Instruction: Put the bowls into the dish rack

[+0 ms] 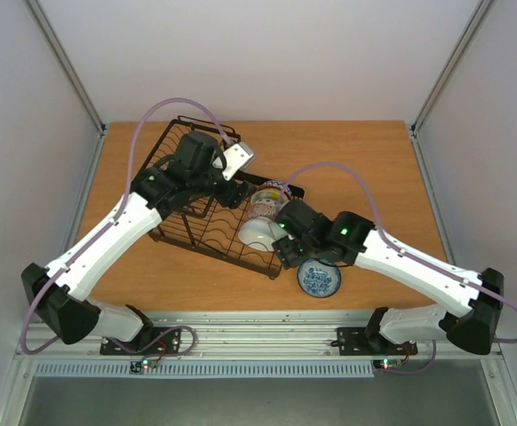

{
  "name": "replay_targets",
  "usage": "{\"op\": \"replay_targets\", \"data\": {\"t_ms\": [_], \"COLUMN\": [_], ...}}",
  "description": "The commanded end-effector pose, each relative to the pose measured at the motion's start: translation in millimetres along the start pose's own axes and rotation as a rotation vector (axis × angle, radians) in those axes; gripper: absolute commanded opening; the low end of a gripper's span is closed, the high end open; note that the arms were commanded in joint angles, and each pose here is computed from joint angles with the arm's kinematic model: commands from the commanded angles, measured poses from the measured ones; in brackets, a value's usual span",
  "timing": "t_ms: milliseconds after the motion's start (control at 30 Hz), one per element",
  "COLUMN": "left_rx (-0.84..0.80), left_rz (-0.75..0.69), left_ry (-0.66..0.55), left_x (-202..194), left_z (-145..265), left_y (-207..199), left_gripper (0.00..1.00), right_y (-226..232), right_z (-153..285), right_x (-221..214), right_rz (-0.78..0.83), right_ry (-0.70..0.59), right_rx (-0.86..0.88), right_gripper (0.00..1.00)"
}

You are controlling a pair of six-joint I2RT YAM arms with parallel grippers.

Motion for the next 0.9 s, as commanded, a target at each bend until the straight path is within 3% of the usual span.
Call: {"op": "replay_targets", "data": {"t_ms": [0, 300, 633, 867], "left_rx": [0.193, 0.311, 0.574, 0.61], "left_rz": [-0.027, -0.013, 0.074, 0.1], "left_ry": [-0.092, -0.113, -0.188, -0.195], "left_x": [16, 18, 26, 24], "left_z": [15, 19, 47, 51], "left_y": [31, 52, 97, 107], "left_gripper": [0.75, 0.76, 0.79, 0.81], "right_y": [7, 28, 49, 52], "right_z": [13, 5, -22, -47], "right_x": [21, 26, 25, 22], "right_rz": [0.143, 0.332, 0.496, 0.566], "right_ry": [-0.052, 0.013, 0.069, 0.123], "right_rx": [-0.081, -0.141, -0.172, -0.243], "right_gripper": [0.01, 0.01, 0.01, 0.01]}}
Point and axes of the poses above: each gripper's point midway between its finger pads, its own z axis back along the fingers, its own y axis along the line the jaws close on, x = y × z, the point moved 2 cm from there along z, back along the fingers, and after that the axes turned 6 degrees about z, right-handed, at the moved point
